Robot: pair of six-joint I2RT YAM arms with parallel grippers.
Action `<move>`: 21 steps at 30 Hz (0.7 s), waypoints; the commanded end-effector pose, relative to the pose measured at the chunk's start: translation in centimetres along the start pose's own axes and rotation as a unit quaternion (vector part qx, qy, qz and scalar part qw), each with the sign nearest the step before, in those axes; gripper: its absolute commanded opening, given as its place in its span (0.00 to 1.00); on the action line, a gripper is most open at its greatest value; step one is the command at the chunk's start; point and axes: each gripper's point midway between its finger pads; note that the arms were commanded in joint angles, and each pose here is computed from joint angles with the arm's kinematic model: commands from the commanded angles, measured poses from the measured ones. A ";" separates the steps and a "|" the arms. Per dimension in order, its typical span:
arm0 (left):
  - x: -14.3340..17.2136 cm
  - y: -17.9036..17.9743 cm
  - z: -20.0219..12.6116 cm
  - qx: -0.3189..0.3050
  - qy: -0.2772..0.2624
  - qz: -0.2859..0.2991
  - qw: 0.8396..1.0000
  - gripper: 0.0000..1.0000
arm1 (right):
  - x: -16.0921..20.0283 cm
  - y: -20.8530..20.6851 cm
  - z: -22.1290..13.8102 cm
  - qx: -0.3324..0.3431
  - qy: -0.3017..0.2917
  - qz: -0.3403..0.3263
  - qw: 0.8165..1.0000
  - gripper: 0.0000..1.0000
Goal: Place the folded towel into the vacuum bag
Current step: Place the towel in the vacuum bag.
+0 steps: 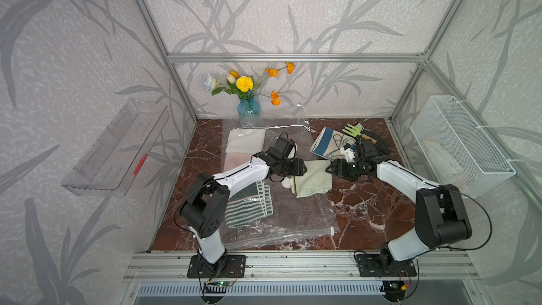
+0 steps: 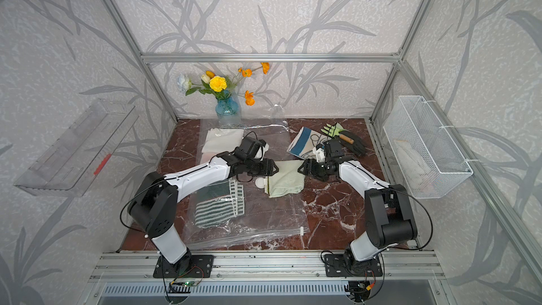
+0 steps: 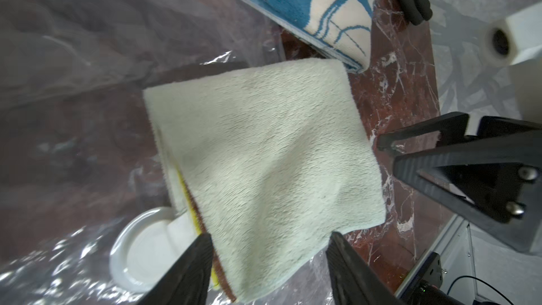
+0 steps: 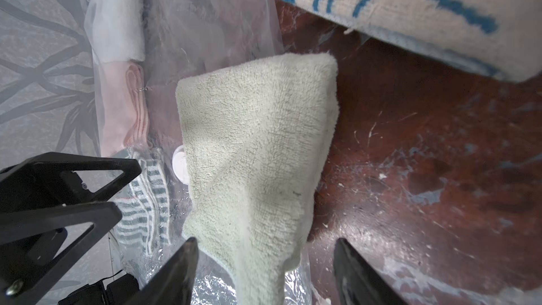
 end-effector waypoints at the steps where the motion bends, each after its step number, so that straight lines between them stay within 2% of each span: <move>1: -0.7 -2.1 2.3 0.051 0.006 -0.014 0.999 0.59 | 0.3 -0.6 1.9 -0.011 0.009 0.014 1.000 0.71; 4: -0.5 -0.8 4.1 0.045 0.013 -0.036 0.998 0.56 | 0.5 -0.9 3.7 -0.005 0.014 0.023 1.000 0.69; 9: 1.1 4.1 5.0 -0.023 0.029 -0.067 0.997 0.56 | 2.1 -2.6 6.3 0.016 0.033 0.041 0.998 0.64; 10: 1.6 4.7 5.1 -0.032 0.035 -0.067 0.997 0.56 | 2.2 -3.0 6.5 0.020 0.033 0.042 0.998 0.60; 12: 2.1 5.1 4.8 -0.043 0.042 -0.064 0.996 0.56 | 2.1 -3.3 6.5 0.032 0.032 0.035 0.998 0.47; 14: 1.8 4.8 4.2 -0.044 0.039 -0.061 0.996 0.56 | 1.8 -3.5 6.2 0.048 0.031 0.021 0.998 0.31; 16: 0.8 3.7 3.3 -0.035 0.025 -0.059 0.997 0.56 | 1.7 -3.3 5.7 0.078 0.035 -0.004 0.996 0.22; 19: -0.7 -0.1 3.1 0.023 0.002 -0.048 0.999 0.55 | 2.1 -3.0 5.0 0.144 0.052 -0.059 0.986 0.19; 21: -0.7 -0.6 4.1 0.044 0.004 -0.059 0.997 0.53 | 1.9 -2.8 4.3 0.201 0.058 -0.098 0.973 0.19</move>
Point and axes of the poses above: each gripper's point midway between its finger pads, its own z axis out along the fingers, its own y axis along the line the jaws close on, x = y × z, and after that the axes turned 3 degrees about z, right-handed
